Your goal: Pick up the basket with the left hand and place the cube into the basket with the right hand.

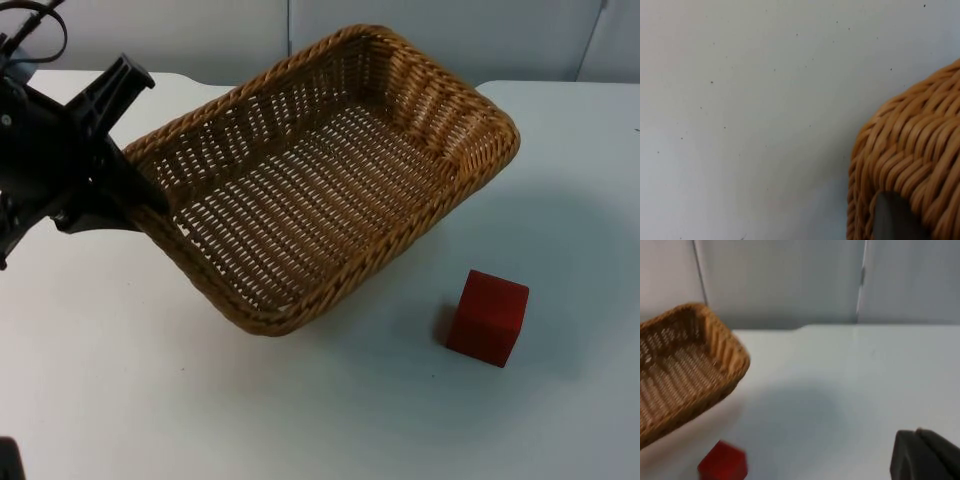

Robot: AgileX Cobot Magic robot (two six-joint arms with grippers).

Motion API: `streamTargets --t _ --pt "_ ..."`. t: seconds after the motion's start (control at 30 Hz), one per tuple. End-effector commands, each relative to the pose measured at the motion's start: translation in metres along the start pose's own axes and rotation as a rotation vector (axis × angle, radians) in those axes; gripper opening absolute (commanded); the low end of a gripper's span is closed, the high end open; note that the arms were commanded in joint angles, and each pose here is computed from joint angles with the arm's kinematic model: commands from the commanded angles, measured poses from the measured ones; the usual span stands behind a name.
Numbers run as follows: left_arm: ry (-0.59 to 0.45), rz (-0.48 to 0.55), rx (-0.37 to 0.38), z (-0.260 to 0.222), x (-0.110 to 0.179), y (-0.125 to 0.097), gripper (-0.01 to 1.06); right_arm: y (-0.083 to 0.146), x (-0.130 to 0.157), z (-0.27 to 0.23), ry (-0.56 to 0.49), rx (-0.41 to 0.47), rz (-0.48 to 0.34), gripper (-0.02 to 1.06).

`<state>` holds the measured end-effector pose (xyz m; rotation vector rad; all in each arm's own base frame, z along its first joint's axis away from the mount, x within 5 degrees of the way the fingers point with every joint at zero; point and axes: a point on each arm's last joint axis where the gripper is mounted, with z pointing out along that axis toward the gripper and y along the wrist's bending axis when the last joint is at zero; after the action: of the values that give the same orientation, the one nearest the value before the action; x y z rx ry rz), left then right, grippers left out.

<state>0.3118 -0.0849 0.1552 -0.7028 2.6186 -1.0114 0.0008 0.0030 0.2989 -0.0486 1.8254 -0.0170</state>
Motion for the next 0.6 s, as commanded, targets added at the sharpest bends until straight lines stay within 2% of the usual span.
streamTargets --t 0.0,0.03,0.1,0.23,0.27,0.37,0.4,0.43,0.57 --pt "0.010 -0.013 0.030 -0.004 0.002 -0.005 0.00 -0.006 -0.004 0.006 -0.120 0.065 -0.048 0.00" --pt "0.010 -0.013 0.030 -0.004 0.002 -0.005 0.00 -0.008 -0.005 0.011 -0.146 0.088 -0.049 0.00" --pt "0.010 -0.013 0.030 -0.004 0.002 -0.005 0.00 -0.010 -0.005 0.021 -0.123 0.101 -0.043 0.00" --pt "0.010 -0.013 0.030 -0.004 0.002 -0.005 0.00 -0.011 -0.001 0.072 0.111 0.088 -0.008 0.00" --pt "0.010 -0.013 0.030 -0.004 0.002 -0.005 0.00 -0.011 -0.001 0.072 0.111 0.088 -0.008 0.00" --pt "0.010 -0.013 0.030 -0.004 0.002 -0.005 0.00 -0.010 0.015 0.126 0.412 0.053 0.020 0.00" --pt "0.010 -0.013 0.030 -0.004 0.002 -0.005 0.00 -0.009 0.020 0.138 0.478 0.047 0.014 0.00" --pt "0.010 -0.013 0.030 -0.004 0.002 -0.005 0.00 -0.009 0.020 0.138 0.478 0.047 0.014 0.00" --pt "0.010 -0.013 0.030 -0.004 0.002 -0.005 0.00 -0.008 0.039 0.181 0.783 -0.003 -0.064 0.00"
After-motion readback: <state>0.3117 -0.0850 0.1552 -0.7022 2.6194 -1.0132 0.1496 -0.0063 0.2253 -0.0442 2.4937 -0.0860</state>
